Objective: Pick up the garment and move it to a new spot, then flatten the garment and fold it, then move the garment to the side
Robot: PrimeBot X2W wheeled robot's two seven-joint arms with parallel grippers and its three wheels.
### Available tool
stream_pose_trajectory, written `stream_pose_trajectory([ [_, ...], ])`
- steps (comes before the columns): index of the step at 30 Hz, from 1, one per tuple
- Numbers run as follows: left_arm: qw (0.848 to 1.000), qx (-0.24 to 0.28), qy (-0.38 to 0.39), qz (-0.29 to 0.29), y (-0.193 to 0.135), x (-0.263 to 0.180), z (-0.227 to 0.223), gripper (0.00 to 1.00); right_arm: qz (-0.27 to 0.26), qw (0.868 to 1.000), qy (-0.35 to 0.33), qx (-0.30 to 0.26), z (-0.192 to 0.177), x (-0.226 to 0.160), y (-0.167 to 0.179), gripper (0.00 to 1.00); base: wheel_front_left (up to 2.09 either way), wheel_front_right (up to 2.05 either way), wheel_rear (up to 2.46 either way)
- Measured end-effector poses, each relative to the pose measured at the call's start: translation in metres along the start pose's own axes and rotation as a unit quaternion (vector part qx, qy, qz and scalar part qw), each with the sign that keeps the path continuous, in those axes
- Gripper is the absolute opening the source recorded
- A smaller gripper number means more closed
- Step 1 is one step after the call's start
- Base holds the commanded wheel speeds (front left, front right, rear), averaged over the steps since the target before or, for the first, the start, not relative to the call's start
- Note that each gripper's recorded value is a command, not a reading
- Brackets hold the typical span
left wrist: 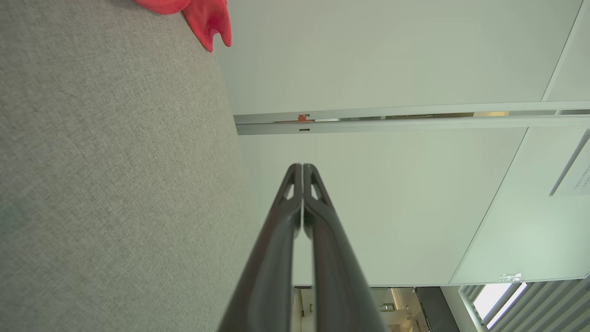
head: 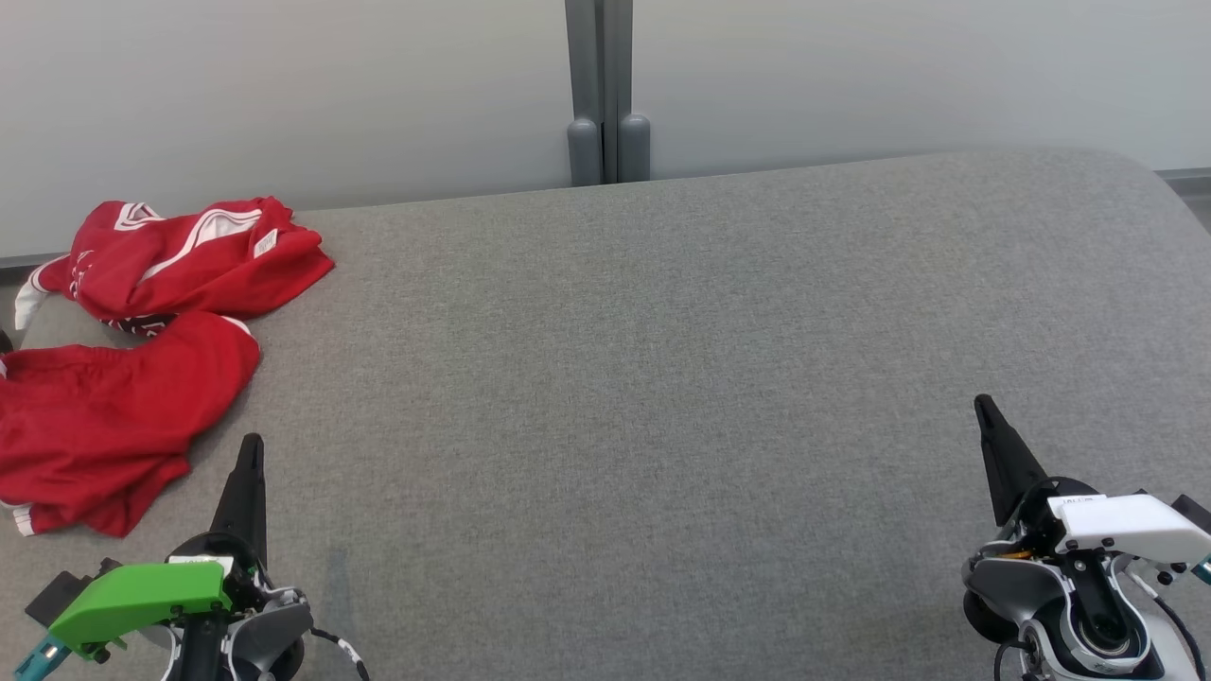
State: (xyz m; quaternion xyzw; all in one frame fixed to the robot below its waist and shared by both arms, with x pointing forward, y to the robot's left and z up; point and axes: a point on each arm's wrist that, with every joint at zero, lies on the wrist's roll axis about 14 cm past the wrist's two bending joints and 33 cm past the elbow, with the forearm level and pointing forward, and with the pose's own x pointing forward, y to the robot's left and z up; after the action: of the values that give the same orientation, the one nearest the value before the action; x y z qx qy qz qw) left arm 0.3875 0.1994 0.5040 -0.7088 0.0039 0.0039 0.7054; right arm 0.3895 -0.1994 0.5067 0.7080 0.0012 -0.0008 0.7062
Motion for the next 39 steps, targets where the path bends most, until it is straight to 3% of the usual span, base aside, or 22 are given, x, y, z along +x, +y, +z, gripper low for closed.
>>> stream_pose_trajectory([
  [39,1.000,0.000,0.000,0.000,0.0000,0.0000,0.0000,0.00,0.000,1.000,0.000,0.000,0.0000,0.0000,0.0001,0.00,0.00,0.00,0.00],
])
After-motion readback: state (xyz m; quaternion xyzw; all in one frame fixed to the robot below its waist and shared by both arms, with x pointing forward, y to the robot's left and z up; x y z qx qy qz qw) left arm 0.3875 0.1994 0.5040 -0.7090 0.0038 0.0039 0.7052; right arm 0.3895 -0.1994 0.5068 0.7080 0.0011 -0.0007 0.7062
